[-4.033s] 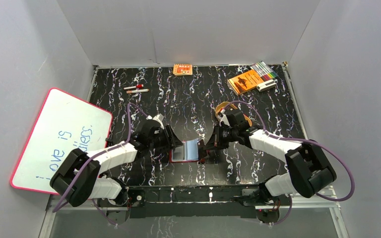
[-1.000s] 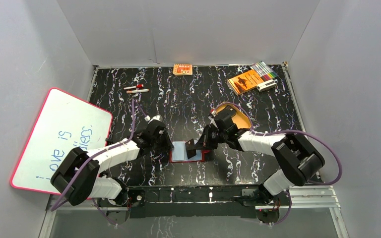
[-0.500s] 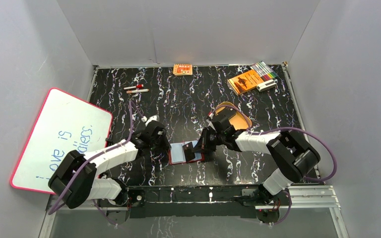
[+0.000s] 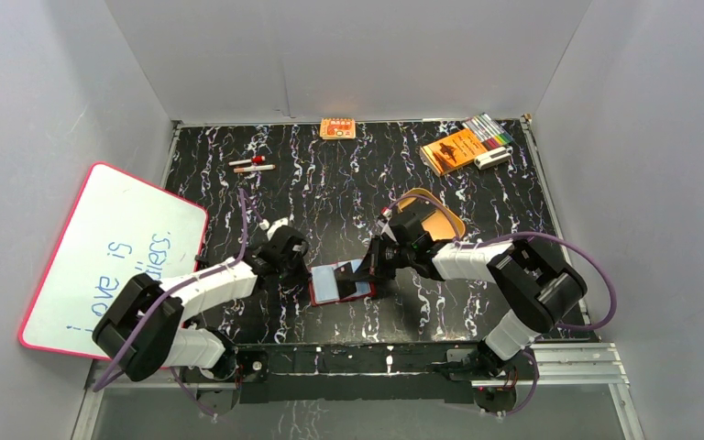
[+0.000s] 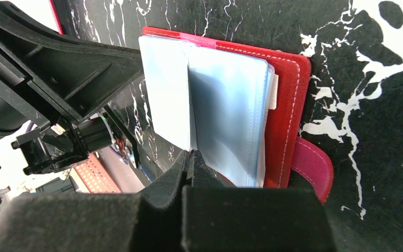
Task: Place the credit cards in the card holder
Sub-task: Insert the credit card into the card holder.
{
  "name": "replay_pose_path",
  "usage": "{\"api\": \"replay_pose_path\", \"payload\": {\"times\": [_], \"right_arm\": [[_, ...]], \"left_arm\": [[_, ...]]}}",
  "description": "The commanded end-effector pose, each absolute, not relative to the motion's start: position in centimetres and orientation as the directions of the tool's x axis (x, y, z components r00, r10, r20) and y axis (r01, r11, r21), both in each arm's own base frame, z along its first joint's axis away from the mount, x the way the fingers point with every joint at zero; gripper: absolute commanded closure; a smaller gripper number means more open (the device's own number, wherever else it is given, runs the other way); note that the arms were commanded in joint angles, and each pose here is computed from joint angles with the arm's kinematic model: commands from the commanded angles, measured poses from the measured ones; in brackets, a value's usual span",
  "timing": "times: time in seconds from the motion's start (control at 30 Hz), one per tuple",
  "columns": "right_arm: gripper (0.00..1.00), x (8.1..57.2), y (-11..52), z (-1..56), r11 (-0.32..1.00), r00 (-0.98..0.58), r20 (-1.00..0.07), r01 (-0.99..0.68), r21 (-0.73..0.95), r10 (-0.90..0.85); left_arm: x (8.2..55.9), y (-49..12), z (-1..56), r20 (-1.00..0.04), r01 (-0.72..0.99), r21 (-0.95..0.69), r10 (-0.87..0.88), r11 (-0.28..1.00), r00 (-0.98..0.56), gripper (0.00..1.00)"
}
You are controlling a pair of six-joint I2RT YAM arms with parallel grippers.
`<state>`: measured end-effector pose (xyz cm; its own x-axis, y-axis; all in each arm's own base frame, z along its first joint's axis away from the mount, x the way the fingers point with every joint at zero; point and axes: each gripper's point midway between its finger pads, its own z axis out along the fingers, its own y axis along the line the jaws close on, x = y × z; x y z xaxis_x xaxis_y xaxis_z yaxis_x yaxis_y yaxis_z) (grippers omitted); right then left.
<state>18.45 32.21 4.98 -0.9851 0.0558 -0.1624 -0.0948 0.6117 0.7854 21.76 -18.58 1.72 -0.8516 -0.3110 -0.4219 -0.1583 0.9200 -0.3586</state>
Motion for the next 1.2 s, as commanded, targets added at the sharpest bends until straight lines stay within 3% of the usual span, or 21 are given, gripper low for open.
{"api": "replay_pose_path", "payload": {"times": [0.0, 0.33, 0.67, 1.17], "right_arm": [[1.00, 18.2, 33.0, 5.5, 0.573, -0.983, -0.180, -0.128, 0.809, 0.034], [1.00, 18.2, 33.3, 4.9, 0.567, -0.983, -0.180, -0.135, 0.812, 0.024], [1.00, 19.1, 31.2, 3.7, 0.675, -0.958, -0.287, -0.212, 0.707, -0.001], [1.00, 20.2, 30.8, 3.5, 0.702, -0.949, -0.316, -0.213, 0.679, 0.018]], "left_arm": [[20.9, -18.0, 0.5, -0.396, -0.167, -0.323, -0.293, 0.932, -0.870, 0.92], [20.9, -18.1, 0.1, -0.389, -0.161, -0.312, -0.281, 0.936, -0.877, 0.94], [21.1, -18.0, 0.1, -0.390, -0.157, -0.292, -0.267, 0.943, -0.881, 0.95], [21.2, -18.1, -0.1, -0.384, -0.159, -0.291, -0.268, 0.943, -0.884, 0.95]]}}
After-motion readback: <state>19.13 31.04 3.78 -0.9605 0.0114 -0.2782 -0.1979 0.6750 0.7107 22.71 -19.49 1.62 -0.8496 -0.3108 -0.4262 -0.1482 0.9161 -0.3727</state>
